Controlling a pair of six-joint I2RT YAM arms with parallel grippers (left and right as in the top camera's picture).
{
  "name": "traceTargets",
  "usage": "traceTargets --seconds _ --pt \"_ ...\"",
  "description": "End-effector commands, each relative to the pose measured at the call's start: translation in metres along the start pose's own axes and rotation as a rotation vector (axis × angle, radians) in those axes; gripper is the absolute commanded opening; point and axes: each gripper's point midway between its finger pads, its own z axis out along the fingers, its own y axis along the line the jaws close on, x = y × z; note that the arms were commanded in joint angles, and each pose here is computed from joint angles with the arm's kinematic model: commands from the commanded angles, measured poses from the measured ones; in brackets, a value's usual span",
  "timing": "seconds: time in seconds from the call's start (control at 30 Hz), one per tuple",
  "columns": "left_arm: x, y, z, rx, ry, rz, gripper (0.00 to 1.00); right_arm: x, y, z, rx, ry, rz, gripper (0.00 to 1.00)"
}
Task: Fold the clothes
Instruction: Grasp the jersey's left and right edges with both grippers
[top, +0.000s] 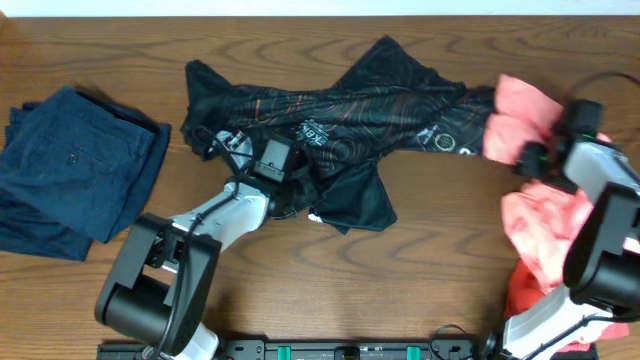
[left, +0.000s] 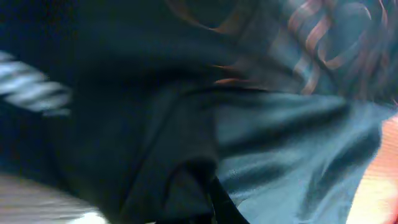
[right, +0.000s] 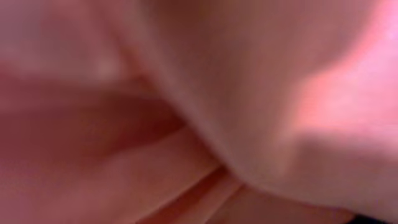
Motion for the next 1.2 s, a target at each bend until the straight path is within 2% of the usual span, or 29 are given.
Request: traceTargets --seconds 0.0,0.27,0.43,0.57,0.77,0.9,1.07,1.17 --pt "-0.017 0.039 -0.015 -0.088 -0.026 -0.045 0.06 0.005 -0.053 0.006 0.088 0.035 0.203 0.82" --pt "-0.066 0.1 -0.09 -0.124 -0.148 -0.154 0.06 0.007 -0.093 -0.005 0.092 0.1 0.4 0.82" --pt "-0.067 0.122 -0.112 -0.134 -0.148 -0.199 0.06 -0.017 -0.025 -0.026 -0.302 0.096 0.241 0.8" --pt "-0.055 0.141 -0.118 -0.175 -0.103 -0.273 0.06 -0.011 0.026 -0.054 -0.493 0.126 0.116 0.87" --pt "-0.048 0.145 -0.118 -0.189 -0.078 -0.266 0.06 0.037 0.081 -0.067 -0.513 0.281 -0.028 0.96" --pt "-0.048 0.145 -0.118 -0.189 -0.077 -0.267 0.06 0.065 0.096 -0.054 -0.394 0.328 -0.028 0.98" --pt "-0.044 0.146 -0.118 -0.196 -0.062 -0.273 0.06 0.086 0.123 -0.041 -0.391 0.315 -0.041 0.95" --pt "-0.044 0.146 -0.118 -0.197 -0.061 -0.273 0.06 0.083 0.135 -0.035 -0.411 0.264 -0.039 0.87"
